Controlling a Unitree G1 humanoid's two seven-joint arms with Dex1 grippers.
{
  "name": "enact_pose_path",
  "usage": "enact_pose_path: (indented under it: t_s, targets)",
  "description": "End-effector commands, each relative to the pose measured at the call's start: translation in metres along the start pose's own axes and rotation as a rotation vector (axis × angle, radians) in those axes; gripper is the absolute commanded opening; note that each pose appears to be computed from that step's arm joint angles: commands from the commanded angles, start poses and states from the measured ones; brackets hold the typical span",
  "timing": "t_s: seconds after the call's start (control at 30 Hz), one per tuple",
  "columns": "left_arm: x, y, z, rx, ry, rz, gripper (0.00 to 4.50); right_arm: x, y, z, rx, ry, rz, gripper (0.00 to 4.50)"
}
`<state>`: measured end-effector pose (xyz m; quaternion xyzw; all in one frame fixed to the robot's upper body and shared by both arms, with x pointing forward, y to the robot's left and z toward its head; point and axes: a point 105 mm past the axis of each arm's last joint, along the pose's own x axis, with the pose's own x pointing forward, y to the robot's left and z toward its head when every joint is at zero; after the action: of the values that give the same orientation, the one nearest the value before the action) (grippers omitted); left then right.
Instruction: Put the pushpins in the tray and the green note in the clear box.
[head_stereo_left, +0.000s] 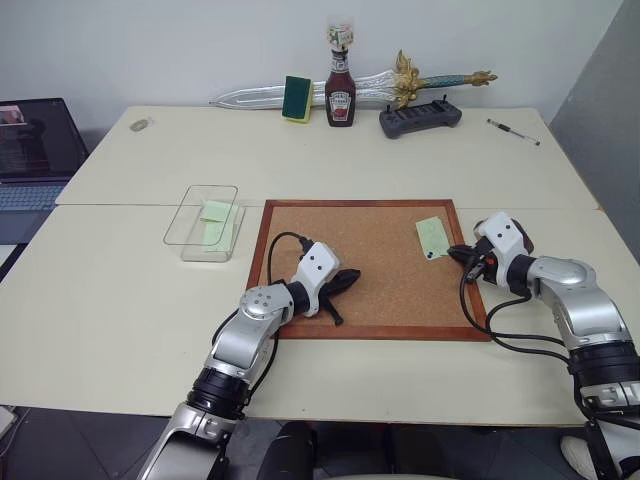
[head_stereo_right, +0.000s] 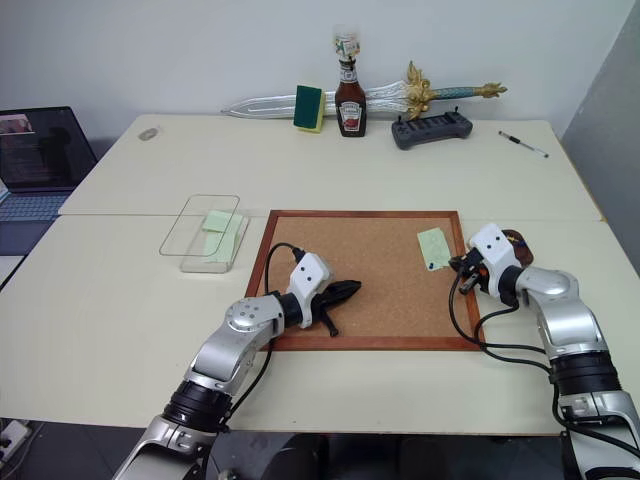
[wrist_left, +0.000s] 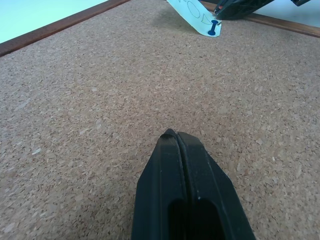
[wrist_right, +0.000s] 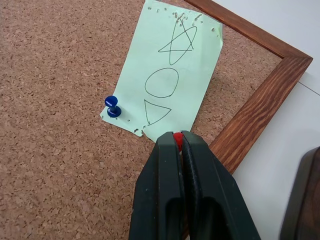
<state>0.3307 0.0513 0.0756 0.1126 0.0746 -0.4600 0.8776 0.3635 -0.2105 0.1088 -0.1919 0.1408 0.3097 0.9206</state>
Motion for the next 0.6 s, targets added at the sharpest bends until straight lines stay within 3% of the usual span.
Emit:
enact_pose_path:
  t_s: [0.03,0.6]
  targets:
    - [0.004,-0.021,-0.036,-0.063,0.124,-0.069,0.0,-0.008,-0.006,0.032,-0.009,-0.138,-0.013,0.02]
    - [0.003,-0.025,-0.039,-0.072,0.137,-0.075,0.0,-0.021,-0.019,0.041,0.05,-0.201,-0.059,0.02]
